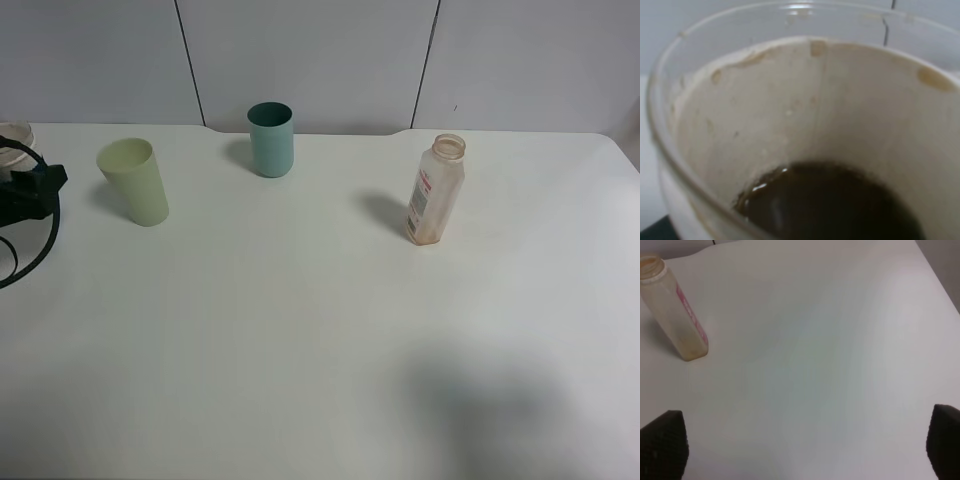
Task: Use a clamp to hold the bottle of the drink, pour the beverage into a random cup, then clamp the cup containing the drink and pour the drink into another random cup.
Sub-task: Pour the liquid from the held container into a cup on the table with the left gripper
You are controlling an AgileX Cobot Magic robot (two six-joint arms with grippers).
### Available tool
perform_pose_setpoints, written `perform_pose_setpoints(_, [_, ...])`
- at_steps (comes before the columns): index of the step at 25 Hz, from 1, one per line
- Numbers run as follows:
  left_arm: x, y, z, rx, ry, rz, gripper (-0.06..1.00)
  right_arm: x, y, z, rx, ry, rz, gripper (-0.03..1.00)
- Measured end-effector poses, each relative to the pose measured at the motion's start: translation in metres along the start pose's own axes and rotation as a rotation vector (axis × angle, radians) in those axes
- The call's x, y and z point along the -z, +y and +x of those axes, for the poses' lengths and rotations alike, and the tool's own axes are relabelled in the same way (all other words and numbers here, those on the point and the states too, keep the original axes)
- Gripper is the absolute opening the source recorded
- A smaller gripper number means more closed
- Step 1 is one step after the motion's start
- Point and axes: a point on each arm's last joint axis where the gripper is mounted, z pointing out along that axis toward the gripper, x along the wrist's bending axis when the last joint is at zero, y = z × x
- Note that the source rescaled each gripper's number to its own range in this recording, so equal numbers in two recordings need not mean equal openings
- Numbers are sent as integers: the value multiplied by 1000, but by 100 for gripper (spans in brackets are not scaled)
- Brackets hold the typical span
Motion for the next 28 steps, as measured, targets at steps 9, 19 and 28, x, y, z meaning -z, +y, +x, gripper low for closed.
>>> perform_pose_setpoints(9, [-28, 31, 12, -105, -48, -110, 0, 0, 0, 0, 0, 0, 0, 100])
perform_pose_setpoints(19, [-41, 40, 18, -204, -68, -68, 0, 0, 0, 0, 0, 0, 0, 100])
perform_pose_setpoints(28, [-42, 36, 17, -244, -82, -25, 0, 0, 0, 0, 0, 0, 0, 100])
